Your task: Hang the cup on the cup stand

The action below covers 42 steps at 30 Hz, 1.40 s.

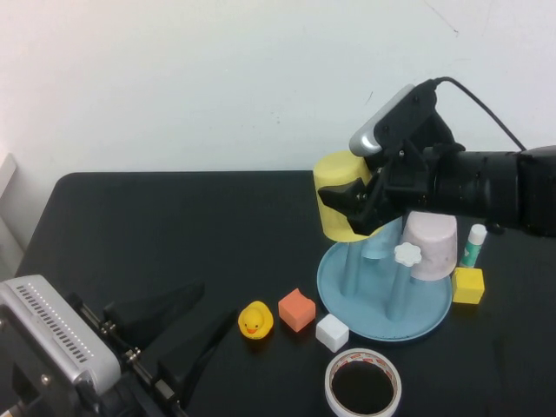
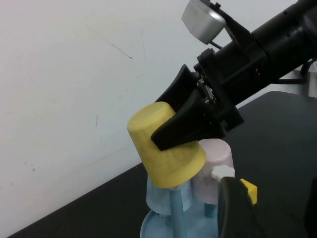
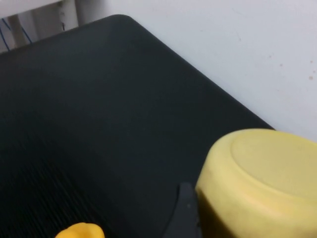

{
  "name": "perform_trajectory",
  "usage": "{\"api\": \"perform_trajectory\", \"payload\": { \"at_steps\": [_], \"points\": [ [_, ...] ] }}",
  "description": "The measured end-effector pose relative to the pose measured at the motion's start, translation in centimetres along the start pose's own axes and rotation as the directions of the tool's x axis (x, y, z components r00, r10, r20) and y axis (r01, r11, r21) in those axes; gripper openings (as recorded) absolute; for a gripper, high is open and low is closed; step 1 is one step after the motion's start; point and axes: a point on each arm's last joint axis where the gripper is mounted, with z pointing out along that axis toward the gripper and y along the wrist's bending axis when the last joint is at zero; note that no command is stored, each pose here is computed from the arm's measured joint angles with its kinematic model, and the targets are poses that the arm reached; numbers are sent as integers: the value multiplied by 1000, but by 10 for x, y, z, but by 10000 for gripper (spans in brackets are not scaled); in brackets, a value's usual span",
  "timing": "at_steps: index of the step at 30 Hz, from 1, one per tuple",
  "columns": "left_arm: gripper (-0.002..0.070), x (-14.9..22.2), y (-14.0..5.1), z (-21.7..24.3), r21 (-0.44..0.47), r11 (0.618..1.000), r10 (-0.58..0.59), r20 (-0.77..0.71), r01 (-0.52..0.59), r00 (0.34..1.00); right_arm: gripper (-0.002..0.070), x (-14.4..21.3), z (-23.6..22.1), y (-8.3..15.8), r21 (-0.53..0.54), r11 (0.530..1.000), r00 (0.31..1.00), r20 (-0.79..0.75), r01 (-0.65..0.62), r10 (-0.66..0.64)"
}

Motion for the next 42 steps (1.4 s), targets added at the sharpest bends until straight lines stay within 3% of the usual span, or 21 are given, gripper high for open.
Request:
{"api": "perform_trajectory", "payload": {
  "at_steps": [25, 30, 34, 37, 39, 41, 42],
  "points": [
    [272, 1, 0, 0, -5, 1000, -6, -14, 6, 1000, 571, 29, 23, -3, 11, 997, 993, -93, -74, 75],
    [272, 1, 0, 0, -5, 1000, -9, -15, 9, 1000, 660, 29, 23, -3, 13, 997, 993, -94, -74, 75],
    [265, 0, 0, -1, -7, 999, -42, -11, 42, 999, 685, 26, 21, -3, 17, 997, 994, -85, -70, 71],
    [191, -2, 1, -8, -20, 999, -49, -36, 49, 998, 685, 12, 9, -4, 29, 998, 997, -47, -57, 58],
    [103, -3, 1, -15, -38, 998, -46, -76, 43, 996, 647, -1, -4, -3, 40, 998, 999, -8, -44, 45],
    [44, -7, 3, -26, -66, 997, -42, -129, 34, 991, 559, -17, -24, 0, 52, 998, 999, 44, -29, 27],
    [18, -15, 4, -40, -93, 995, -39, -150, 25, 988, 410, -30, -48, 5, 65, 998, 996, 94, -16, 10]
  ]
}}
